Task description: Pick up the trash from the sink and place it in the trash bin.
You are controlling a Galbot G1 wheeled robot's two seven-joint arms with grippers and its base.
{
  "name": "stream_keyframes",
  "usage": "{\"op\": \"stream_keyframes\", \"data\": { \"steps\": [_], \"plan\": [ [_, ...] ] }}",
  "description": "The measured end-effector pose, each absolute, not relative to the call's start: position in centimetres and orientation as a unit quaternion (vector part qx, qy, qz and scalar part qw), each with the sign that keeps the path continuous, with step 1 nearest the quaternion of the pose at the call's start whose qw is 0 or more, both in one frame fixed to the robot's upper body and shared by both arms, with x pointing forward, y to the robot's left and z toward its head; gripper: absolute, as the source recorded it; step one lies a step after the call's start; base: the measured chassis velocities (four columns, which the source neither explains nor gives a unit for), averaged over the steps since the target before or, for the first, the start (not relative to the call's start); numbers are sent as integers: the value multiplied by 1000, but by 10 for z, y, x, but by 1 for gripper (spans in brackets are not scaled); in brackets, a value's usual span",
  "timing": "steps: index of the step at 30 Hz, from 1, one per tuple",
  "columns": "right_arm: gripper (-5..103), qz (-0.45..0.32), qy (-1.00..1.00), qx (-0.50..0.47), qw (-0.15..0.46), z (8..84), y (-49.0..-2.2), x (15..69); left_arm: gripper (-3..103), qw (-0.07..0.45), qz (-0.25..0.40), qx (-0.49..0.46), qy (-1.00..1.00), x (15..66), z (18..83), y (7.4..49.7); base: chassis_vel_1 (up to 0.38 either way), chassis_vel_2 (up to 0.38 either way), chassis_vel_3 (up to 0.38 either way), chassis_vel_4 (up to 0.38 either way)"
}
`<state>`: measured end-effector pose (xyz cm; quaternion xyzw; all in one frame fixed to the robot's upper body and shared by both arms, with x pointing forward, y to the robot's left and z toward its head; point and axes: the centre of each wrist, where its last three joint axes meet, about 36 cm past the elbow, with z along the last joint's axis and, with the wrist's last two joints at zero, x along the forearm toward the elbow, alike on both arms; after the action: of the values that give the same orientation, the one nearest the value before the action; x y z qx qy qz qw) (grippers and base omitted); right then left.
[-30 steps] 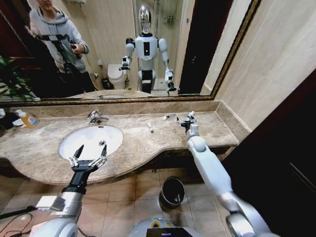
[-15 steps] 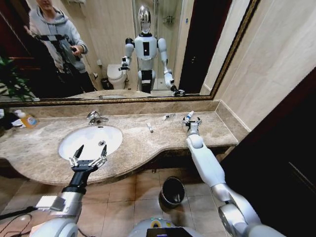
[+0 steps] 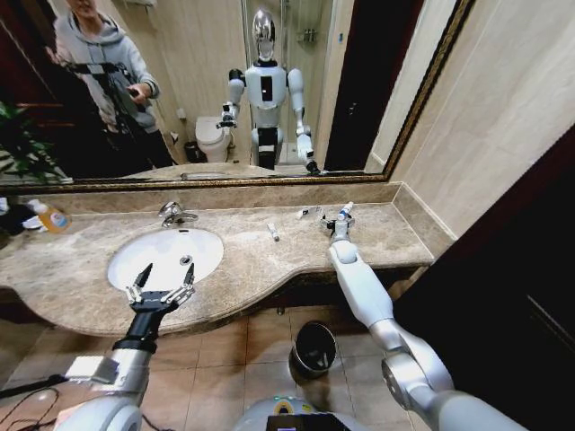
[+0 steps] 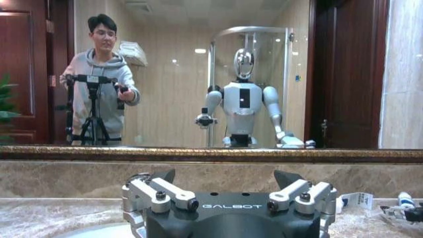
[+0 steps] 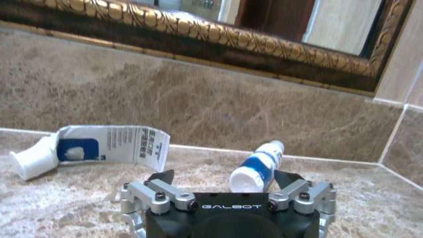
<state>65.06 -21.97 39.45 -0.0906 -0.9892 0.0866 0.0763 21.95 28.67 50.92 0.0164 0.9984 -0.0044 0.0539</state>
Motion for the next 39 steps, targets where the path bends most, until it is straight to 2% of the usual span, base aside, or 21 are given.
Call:
{"op": "stream_keyframes", "data": {
  "steps": [3, 4, 6, 10, 11, 13, 15, 17, 18, 22, 23, 26, 29, 39],
  "plan": [
    [96, 86, -989, -91, 80, 392, -223, 654, 100, 54, -4, 16, 998, 219, 509, 287, 0, 0, 0, 0],
    [88, 86, -989, -91, 82, 391, -225, 656, 100, 54, -4, 16, 998, 219, 509, 287, 0, 0, 0, 0],
    [88, 84, -989, -92, 83, 391, -226, 657, 100, 54, -4, 16, 998, 219, 509, 287, 0, 0, 0, 0],
    [66, 78, -989, -94, 81, 394, -228, 661, 100, 54, -4, 16, 998, 219, 509, 287, 0, 0, 0, 0],
    [66, 78, -989, -94, 81, 394, -228, 661, 100, 54, -4, 16, 998, 219, 509, 287, 0, 0, 0, 0],
    [56, 77, -989, -94, 81, 394, -228, 662, 100, 54, -4, 16, 998, 219, 509, 287, 0, 0, 0, 0],
    [56, 77, -989, -95, 80, 394, -228, 662, 100, 54, -4, 16, 998, 219, 509, 287, 0, 0, 0, 0],
    [45, 77, -989, -97, 81, 394, -229, 663, 100, 54, -4, 16, 998, 219, 509, 287, 0, 0, 0, 0],
    [45, 77, -989, -97, 81, 394, -229, 663, 100, 54, -4, 16, 998, 219, 509, 287, 0, 0, 0, 0],
    [24, 76, -989, -100, 79, 394, -231, 664, 100, 54, -4, 16, 998, 219, 509, 287, 0, 0, 0, 0],
    [24, 76, -989, -100, 79, 394, -231, 664, 100, 54, -4, 16, 998, 219, 509, 287, 0, 0, 0, 0],
    [7, 74, -989, -102, 77, 395, -232, 662, 100, 54, -4, 16, 998, 219, 509, 287, 0, 0, 0, 0],
    [1, 74, -989, -103, 74, 396, -234, 659, 100, 54, -4, 16, 998, 219, 509, 287, 0, 0, 0, 0],
    [0, 68, -990, -103, 70, 398, -238, 651, 100, 54, -4, 16, 998, 219, 509, 287, 0, 0, 0, 0]
  ]
}}
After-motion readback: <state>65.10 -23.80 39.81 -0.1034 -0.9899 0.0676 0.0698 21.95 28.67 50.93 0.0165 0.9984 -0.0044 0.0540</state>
